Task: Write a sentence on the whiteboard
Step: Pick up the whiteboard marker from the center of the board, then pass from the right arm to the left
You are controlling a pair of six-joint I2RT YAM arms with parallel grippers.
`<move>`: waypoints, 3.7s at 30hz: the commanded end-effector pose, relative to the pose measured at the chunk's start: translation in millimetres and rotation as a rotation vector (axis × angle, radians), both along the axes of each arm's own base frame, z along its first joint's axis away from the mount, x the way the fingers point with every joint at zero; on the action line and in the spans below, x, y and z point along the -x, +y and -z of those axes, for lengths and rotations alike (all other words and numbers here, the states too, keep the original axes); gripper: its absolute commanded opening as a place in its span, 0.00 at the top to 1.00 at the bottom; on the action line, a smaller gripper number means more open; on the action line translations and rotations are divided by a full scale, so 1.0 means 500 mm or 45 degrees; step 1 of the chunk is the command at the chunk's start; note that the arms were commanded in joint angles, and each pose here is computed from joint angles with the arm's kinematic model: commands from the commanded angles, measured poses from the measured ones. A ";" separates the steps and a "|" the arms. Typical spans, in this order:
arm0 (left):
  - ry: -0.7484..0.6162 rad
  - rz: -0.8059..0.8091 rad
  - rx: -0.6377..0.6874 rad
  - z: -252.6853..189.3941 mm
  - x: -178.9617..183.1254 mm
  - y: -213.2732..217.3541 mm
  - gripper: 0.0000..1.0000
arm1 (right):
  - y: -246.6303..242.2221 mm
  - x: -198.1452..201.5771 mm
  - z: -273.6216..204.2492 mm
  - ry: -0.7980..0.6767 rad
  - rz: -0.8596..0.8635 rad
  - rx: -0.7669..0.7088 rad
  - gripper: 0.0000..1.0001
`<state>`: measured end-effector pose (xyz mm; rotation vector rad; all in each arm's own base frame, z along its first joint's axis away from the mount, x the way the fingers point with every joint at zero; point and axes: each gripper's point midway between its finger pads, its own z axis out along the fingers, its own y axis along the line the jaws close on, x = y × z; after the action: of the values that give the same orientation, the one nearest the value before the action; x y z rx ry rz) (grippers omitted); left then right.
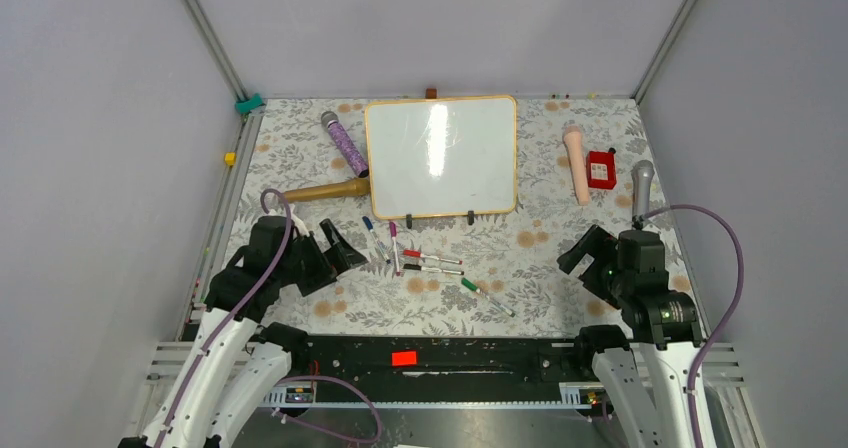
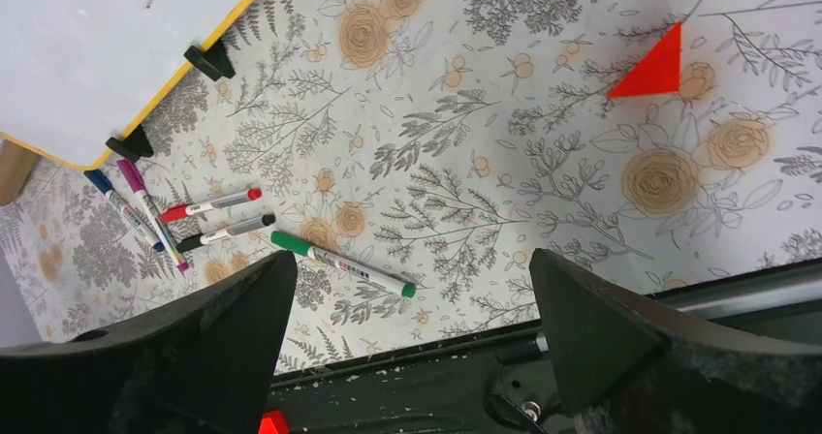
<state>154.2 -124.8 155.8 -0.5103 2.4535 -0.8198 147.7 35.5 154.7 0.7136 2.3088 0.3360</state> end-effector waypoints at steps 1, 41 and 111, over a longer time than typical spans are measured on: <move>-0.131 -0.006 -0.067 -0.023 -0.022 0.016 0.01 | 0.026 -0.033 -0.028 -0.104 -0.092 -0.042 0.01; -0.376 0.278 0.132 -0.075 -0.052 -0.068 0.01 | 0.469 -0.144 0.035 -0.451 -1.564 0.533 0.37; -0.242 0.239 0.265 -0.131 -0.051 -0.092 0.06 | 0.516 -0.028 0.086 -0.173 -1.775 0.338 1.00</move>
<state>171.4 -156.6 183.9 -0.2373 2.3683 -1.0160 180.5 293.0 84.2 -1.1925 2.2330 0.4934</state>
